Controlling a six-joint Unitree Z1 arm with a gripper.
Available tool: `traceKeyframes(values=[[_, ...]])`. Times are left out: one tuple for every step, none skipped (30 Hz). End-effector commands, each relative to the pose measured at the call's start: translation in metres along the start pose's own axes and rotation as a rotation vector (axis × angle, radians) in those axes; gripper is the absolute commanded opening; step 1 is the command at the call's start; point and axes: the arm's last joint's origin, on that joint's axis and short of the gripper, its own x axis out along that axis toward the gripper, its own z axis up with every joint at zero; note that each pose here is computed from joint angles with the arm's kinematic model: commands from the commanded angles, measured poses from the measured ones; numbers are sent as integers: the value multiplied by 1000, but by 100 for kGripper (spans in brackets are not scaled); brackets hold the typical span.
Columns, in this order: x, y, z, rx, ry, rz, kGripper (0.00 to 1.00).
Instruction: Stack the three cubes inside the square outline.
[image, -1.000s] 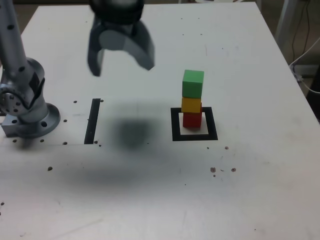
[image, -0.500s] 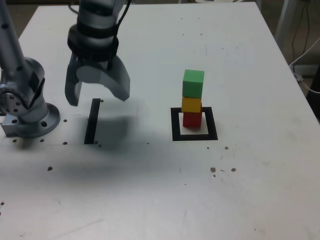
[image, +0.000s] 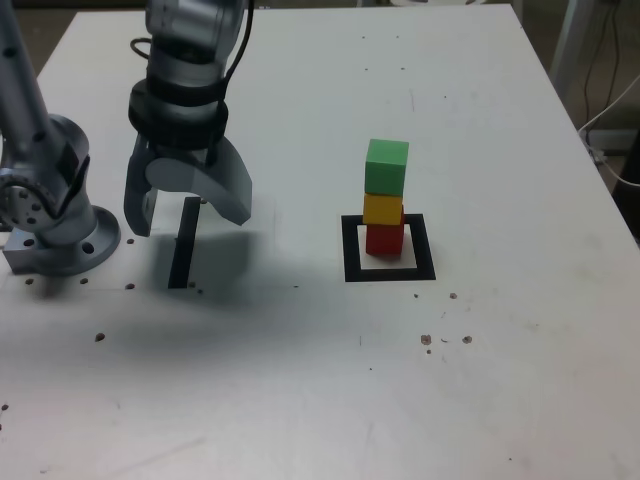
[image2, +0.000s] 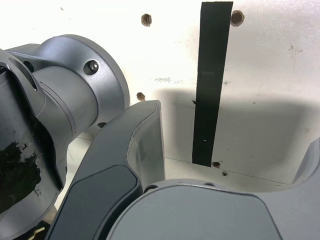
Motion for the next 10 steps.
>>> traceKeyframes(values=[[-1,-1,0,2,-1,1,100],[-1,-1,-1,2,0,1,100],[-1,-1,-1,2,1,2,100],[-2,-1,-1,2,2,2,100],[-2,-1,-1,2,3,3,100],[-2,0,-1,2,4,3,100],[-2,0,-1,2,5,3,100],[-2,0,-2,2,6,4,100],[-3,0,-2,2,7,4,100],[-3,0,-3,2,10,5,100]])
